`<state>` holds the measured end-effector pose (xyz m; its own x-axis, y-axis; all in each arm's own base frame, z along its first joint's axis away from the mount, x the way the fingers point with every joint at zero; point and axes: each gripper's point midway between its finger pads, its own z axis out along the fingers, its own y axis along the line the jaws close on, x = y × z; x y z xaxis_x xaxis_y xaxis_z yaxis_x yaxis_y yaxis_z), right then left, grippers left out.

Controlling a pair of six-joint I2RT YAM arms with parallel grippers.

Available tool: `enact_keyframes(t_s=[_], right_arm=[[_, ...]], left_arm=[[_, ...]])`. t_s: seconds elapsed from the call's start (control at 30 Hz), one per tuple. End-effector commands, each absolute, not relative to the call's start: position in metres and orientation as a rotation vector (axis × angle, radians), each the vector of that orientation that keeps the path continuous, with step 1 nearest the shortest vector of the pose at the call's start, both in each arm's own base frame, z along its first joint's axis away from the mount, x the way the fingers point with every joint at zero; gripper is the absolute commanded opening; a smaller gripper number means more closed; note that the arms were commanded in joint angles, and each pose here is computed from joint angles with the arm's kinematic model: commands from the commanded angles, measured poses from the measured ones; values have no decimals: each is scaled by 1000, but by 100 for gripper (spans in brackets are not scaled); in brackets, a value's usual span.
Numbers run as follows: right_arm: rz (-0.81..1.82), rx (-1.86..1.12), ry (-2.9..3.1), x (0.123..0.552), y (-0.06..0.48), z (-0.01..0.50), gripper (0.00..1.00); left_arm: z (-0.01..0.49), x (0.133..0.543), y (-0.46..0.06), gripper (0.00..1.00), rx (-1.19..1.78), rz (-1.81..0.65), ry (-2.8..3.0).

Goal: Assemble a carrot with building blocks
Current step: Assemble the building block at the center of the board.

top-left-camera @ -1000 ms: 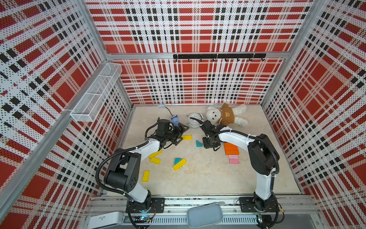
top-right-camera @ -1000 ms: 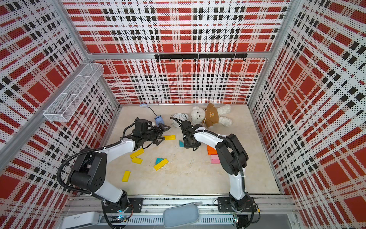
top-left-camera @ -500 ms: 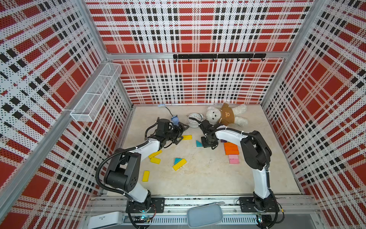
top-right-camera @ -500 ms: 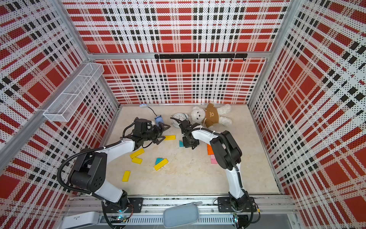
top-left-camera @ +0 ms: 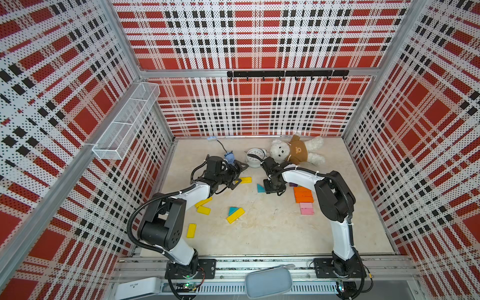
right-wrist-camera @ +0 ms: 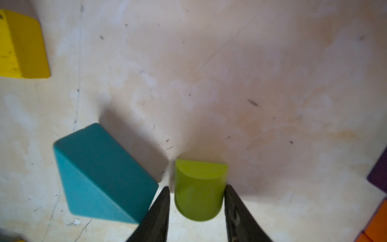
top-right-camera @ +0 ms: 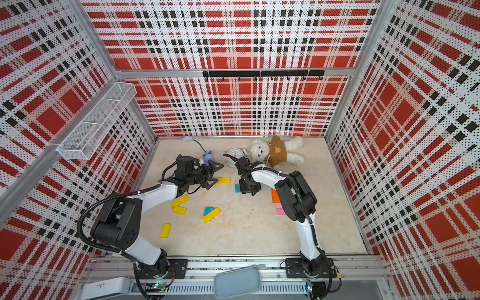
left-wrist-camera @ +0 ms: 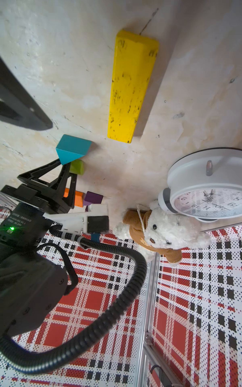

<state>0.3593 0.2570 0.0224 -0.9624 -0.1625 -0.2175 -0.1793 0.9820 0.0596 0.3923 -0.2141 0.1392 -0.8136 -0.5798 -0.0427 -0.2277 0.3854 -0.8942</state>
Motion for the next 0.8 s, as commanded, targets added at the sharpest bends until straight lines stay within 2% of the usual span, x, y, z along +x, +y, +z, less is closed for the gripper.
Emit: enact_keyframes(t_s=[0.0, 0.23, 0.27, 0.3, 0.43, 0.77], right_arm=[[159, -245, 2840, 371, 260, 53, 44], [142, -216, 2800, 372, 248, 75, 43], [160, -71, 2811, 372, 245, 76, 42], [125, -241, 2802, 371, 242, 75, 42], [76, -226, 2823, 369, 226, 66, 38], [44, -205, 2867, 371, 216, 41, 37]], left_arm=[[138, 393, -215, 100, -718, -1435, 2288], [141, 394, -216, 100, -710, -1446, 2282], [141, 393, -216, 99, -709, -1445, 2282], [141, 394, -216, 100, -711, -1446, 2281], [140, 392, -217, 100, -704, -1446, 2286], [133, 391, -220, 100, -719, -1456, 2305]])
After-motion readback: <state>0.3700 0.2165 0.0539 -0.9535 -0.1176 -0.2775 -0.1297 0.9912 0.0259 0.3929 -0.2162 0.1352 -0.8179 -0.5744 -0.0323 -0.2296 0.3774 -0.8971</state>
